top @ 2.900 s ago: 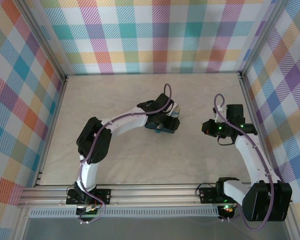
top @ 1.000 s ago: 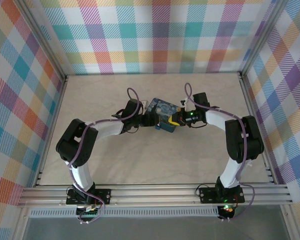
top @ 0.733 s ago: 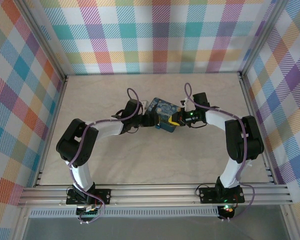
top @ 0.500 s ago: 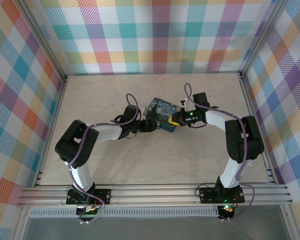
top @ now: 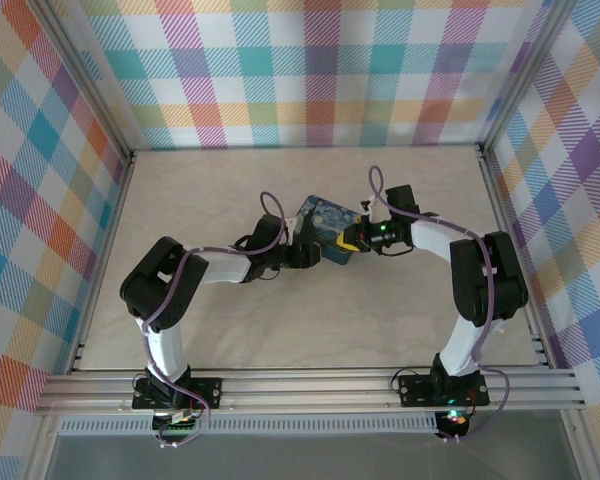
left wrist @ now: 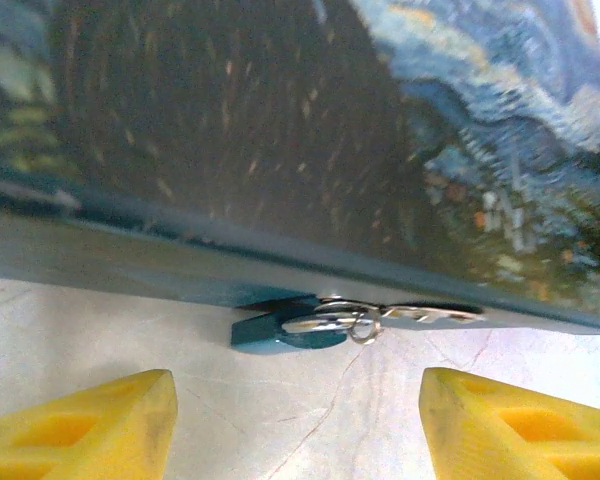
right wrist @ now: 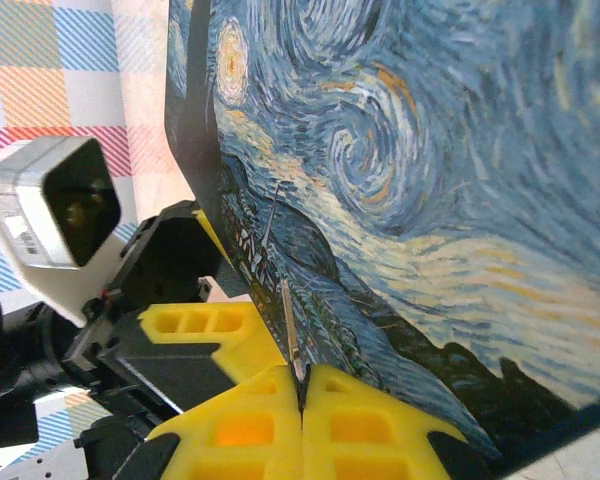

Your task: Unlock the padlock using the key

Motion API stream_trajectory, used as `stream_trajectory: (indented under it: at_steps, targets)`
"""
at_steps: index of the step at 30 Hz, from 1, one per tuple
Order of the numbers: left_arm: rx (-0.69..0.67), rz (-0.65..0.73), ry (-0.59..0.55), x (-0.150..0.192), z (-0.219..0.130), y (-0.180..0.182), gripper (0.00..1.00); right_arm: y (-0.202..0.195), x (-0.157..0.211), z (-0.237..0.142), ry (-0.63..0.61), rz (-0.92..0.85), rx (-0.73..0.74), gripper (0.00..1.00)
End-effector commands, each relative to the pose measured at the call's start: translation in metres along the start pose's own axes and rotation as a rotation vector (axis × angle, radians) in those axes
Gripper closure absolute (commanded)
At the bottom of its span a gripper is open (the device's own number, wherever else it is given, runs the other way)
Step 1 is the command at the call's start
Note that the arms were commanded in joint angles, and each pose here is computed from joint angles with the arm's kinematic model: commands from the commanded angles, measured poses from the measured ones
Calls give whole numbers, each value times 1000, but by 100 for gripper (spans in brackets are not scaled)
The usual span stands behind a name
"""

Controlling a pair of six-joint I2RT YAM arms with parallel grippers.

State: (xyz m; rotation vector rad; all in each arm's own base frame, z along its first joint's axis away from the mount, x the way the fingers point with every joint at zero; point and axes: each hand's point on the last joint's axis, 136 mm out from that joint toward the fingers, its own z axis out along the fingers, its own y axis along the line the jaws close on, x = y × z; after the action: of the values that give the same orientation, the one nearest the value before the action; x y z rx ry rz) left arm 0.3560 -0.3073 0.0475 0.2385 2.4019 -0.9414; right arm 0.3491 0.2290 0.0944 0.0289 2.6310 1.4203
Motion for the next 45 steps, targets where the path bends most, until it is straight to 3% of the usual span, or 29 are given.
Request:
stream_trajectory:
  at_steps: [1,31,45]
  targets:
    - [46,36,-41,-14,5,-13,35,-22,6,6,12,29,87,100]
    - [53,70,27,-11,29,-28,60,-23,6,8,21,32,99,100]
    - [58,35,22,-14,35,-30,66,-23,7,10,26,33,100,100]
